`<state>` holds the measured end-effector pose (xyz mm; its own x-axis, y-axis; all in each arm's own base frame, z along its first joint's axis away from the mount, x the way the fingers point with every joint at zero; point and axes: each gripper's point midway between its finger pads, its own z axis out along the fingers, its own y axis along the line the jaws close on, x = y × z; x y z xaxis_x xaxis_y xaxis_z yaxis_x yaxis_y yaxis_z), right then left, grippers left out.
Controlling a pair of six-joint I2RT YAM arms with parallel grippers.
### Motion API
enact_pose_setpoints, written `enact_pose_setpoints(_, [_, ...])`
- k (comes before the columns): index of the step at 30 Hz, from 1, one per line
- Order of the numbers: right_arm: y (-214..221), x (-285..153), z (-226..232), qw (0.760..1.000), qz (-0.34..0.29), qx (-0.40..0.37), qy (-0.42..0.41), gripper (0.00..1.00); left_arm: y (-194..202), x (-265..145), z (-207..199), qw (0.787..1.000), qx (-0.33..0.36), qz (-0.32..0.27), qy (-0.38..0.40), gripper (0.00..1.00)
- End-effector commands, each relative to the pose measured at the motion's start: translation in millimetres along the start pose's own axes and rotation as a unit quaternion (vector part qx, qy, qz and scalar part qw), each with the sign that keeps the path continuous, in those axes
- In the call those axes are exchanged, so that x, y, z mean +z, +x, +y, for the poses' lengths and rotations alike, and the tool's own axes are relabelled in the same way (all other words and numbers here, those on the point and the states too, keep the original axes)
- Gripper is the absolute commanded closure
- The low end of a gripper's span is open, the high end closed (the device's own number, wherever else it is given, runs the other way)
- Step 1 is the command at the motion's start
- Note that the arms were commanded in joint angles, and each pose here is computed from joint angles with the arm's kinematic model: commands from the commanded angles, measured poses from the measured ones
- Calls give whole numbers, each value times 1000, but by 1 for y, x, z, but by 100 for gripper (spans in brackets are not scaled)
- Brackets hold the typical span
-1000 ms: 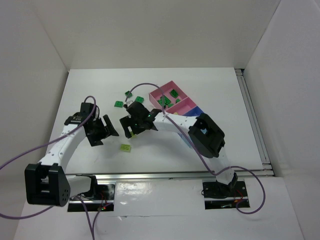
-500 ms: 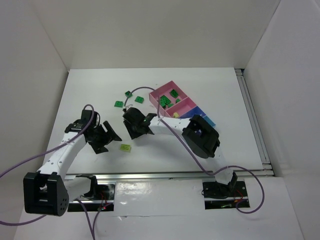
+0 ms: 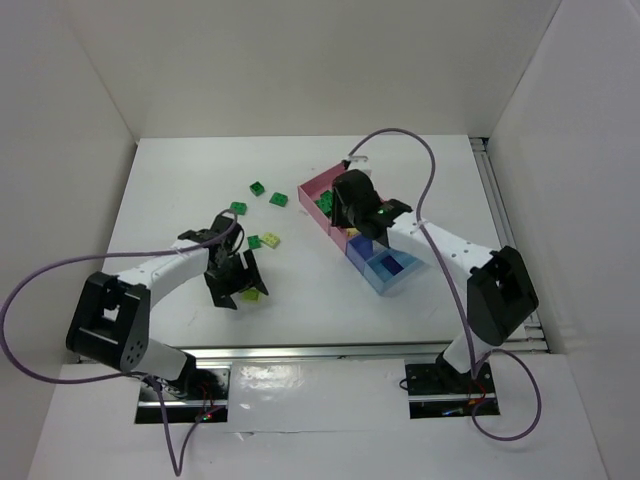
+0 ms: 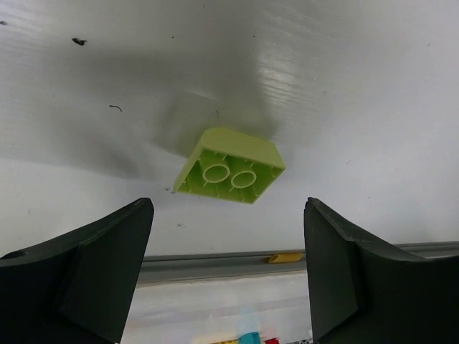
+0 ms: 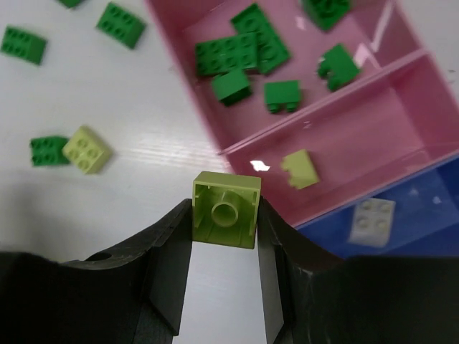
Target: Sort the legos into containers by color
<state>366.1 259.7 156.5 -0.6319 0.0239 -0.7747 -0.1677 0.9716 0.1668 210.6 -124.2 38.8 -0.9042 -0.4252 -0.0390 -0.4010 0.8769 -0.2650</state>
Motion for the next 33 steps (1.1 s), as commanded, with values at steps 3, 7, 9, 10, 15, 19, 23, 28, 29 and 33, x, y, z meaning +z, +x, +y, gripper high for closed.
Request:
enact_pose_setpoints(3, [-1,19,-43,999,-3,13,49,77,-19,3,-19,1000,-12,-24,1,11])
enact_pose_setpoints(7, [-9,38,-53,998,-1,3,62,76,-31,8,-31,1000,-7,-21,4,15])
enact_pose_setpoints(9, [-2,46,-55,997,14,-2,75,75,-29,20,-27,1000,-2,-4,-12,20])
enact_pose_setpoints(10, [-5,49,-59,997,13,1,79,75,-28,23,-24,1000,2,1,-17,22])
enact_pose_setpoints(15, [-14,54,-61,996,5,6,84,31,-26,32,-27,1000,2,12,-8,33])
enact_pose_setpoints(19, [-33,38,-63,996,-20,7,91,18,-35,28,-40,1000,10,-3,7,39])
enact_pose_setpoints(23, [-48,16,-68,995,-50,19,84,18,-43,22,-51,999,28,-19,3,52])
enact_pose_setpoints(28, [-68,-13,-94,991,-84,44,98,18,-44,13,-64,998,50,-30,4,69])
enact_pose_setpoints(29, [-65,-15,-100,991,-79,46,101,18,-45,11,-70,998,55,-33,9,72])
enact_pose_setpoints(33, [-65,-24,-113,989,-86,55,110,18,-42,11,-77,997,65,-28,8,86])
